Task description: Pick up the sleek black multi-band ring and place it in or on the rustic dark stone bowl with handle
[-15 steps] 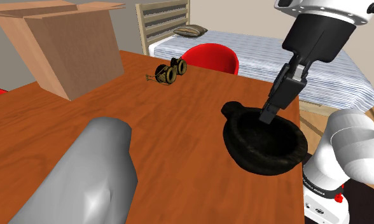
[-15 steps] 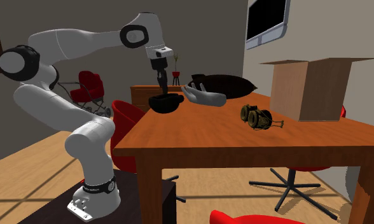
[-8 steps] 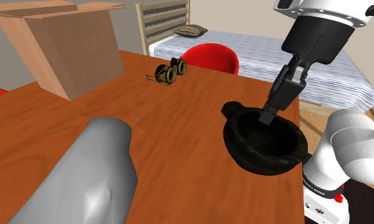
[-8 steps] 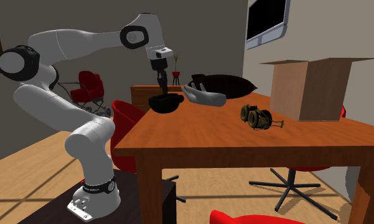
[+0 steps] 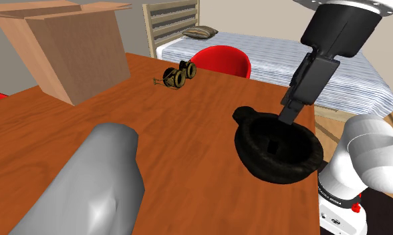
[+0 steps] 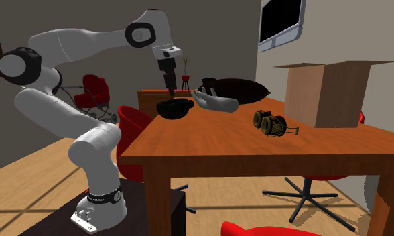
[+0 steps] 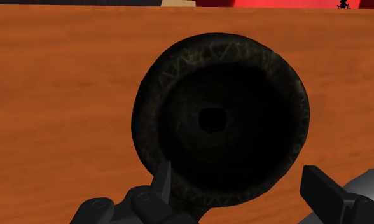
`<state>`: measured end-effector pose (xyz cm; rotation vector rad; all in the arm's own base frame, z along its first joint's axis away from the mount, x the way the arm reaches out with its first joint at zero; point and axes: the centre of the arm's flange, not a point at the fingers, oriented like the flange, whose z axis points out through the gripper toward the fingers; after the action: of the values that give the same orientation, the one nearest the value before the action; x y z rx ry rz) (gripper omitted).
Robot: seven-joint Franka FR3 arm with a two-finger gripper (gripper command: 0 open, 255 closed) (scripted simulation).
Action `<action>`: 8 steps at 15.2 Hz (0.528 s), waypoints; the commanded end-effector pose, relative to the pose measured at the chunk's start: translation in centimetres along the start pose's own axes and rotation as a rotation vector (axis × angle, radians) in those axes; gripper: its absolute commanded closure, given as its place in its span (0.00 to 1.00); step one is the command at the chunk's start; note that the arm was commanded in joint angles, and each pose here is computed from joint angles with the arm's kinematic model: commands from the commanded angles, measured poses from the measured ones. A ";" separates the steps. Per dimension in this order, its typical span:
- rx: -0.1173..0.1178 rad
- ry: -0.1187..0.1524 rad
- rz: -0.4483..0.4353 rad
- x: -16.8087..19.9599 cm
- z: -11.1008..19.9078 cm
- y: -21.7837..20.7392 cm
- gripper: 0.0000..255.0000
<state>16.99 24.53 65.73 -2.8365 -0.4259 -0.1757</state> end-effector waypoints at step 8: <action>0.000 -0.001 0.000 0.0 -3.5 0.0 0.00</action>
<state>16.66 23.55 69.05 -2.8371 -0.4258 -0.1751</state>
